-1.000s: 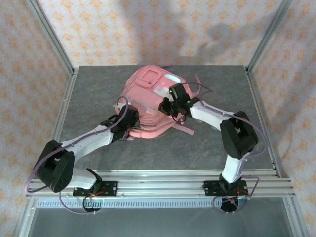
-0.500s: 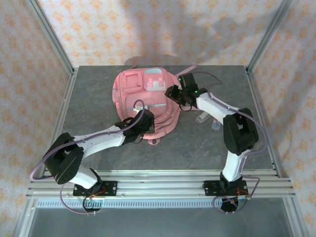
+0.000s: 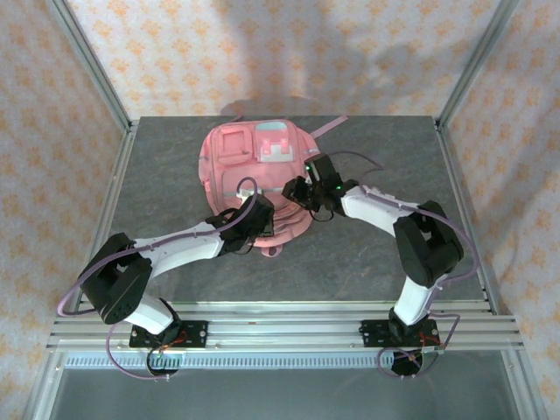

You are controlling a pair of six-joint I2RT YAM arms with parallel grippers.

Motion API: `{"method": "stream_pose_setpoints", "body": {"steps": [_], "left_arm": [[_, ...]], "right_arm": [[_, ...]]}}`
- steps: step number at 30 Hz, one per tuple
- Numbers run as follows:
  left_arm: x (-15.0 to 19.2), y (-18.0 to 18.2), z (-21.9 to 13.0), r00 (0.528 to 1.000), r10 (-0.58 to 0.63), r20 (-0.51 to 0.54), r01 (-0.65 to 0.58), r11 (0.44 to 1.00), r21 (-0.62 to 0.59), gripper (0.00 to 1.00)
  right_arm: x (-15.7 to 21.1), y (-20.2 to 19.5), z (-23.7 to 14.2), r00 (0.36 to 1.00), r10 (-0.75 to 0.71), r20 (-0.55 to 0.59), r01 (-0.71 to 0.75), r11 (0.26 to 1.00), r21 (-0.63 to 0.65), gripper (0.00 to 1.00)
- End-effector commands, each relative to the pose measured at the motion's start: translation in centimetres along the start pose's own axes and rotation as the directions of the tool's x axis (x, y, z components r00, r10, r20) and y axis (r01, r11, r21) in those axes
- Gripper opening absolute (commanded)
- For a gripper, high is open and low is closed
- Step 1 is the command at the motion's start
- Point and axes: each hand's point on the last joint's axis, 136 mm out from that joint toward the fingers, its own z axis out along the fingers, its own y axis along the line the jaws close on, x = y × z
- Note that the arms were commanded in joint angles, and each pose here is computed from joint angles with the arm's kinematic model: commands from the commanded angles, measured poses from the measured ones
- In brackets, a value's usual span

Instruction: Pack the student bag

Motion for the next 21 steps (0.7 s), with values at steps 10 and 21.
{"method": "stream_pose_setpoints", "body": {"steps": [10,21], "left_arm": [[-0.2,6.6,-0.8,1.0,-0.018,0.022,0.022,0.978,-0.206,0.0],[-1.0,13.8,-3.3,0.99,-0.13,0.055,0.141,0.948,-0.285,0.0]], "right_arm": [[-3.5,0.7,-1.9,0.992,0.006,0.122,-0.006,1.0,-0.004,0.0],[-5.9,1.4,-2.8,0.986,-0.003,0.164,0.007,1.0,-0.024,0.0]]}}
